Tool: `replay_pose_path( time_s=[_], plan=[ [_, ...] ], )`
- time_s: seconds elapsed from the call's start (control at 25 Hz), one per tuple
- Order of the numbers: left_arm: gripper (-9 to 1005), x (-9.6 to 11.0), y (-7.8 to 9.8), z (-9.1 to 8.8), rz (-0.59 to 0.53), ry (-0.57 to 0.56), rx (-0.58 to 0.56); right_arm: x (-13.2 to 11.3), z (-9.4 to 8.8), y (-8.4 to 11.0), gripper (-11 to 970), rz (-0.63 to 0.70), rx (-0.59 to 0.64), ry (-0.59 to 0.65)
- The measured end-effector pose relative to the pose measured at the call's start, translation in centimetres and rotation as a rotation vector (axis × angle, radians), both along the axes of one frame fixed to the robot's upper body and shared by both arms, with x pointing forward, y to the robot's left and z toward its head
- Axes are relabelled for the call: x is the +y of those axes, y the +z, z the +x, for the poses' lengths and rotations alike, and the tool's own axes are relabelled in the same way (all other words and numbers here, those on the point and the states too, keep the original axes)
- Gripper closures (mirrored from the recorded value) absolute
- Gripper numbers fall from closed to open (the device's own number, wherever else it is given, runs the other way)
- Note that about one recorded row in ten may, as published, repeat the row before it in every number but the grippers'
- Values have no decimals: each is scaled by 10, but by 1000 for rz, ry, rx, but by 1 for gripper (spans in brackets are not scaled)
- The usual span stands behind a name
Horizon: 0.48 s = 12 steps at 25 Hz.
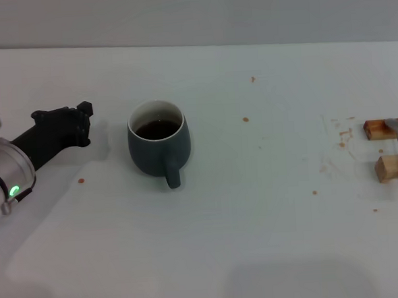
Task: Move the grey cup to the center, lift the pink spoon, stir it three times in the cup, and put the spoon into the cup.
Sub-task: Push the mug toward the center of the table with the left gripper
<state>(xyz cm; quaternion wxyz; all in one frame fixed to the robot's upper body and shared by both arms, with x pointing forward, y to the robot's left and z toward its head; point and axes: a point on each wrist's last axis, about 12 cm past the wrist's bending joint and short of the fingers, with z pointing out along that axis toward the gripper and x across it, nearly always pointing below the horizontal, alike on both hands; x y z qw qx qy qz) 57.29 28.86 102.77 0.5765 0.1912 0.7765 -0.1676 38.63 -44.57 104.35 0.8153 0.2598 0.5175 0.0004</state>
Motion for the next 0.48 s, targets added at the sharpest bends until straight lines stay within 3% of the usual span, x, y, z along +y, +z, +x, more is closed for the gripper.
replay_pose_path(
  time_s=[0.48],
  plan=[
    [997, -21, -4, 1, -4, -38, -1, 2, 4, 0, 371, 9, -2, 5]
  ],
)
